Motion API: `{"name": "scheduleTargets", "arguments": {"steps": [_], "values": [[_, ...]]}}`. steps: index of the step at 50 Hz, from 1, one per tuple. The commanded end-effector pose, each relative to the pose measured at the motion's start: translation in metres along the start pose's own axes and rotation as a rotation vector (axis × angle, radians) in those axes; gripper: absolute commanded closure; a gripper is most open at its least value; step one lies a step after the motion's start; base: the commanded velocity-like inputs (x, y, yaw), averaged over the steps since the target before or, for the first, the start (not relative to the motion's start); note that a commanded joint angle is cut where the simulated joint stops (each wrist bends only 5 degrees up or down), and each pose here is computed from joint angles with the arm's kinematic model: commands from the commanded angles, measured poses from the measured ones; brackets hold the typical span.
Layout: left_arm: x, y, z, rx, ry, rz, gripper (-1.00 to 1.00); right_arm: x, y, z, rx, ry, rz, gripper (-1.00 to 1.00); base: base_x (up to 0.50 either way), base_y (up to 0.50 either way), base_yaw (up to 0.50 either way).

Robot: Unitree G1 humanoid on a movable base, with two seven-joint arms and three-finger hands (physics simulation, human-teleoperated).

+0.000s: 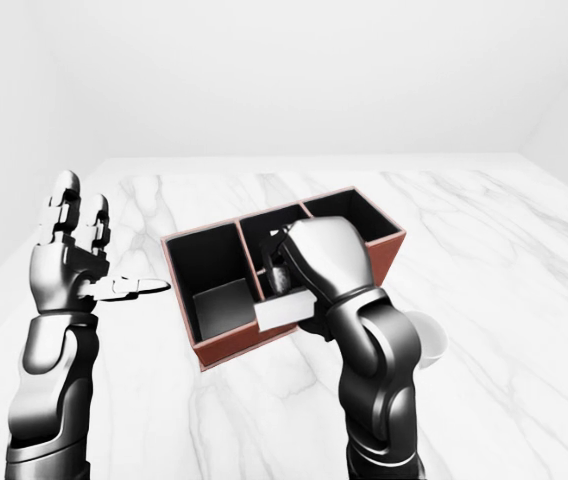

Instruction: Pick up the book and place it in the front compartment of the caddy.

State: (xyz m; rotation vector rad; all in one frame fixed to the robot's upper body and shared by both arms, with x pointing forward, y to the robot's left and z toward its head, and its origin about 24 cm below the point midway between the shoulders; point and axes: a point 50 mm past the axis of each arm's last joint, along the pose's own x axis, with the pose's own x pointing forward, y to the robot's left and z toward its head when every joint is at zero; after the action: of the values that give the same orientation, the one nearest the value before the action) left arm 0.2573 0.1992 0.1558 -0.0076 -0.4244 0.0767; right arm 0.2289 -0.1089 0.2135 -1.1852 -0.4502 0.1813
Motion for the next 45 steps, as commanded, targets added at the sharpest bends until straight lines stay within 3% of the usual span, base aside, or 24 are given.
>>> {"name": "scheduleTargets", "arguments": {"steps": [1,20,45], "values": [[0.001,0.0,0.002,-0.001,-0.01,0.001,-1.0,0.014,-0.013,0.005,-0.031,-0.028,-0.046,1.0,0.0,0.0,0.0],[0.0,0.0,-0.001,-0.001,0.004,0.002,-1.0,0.035,-0.025,0.01,-0.054,-0.068,-0.069,1.0,0.0,0.0,0.0],[0.001,0.001,0.0,-0.003,0.0,0.006,-1.0,0.072,-0.027,0.002,-0.04,-0.077,0.014,1.0,0.0,0.0,0.0]]}}
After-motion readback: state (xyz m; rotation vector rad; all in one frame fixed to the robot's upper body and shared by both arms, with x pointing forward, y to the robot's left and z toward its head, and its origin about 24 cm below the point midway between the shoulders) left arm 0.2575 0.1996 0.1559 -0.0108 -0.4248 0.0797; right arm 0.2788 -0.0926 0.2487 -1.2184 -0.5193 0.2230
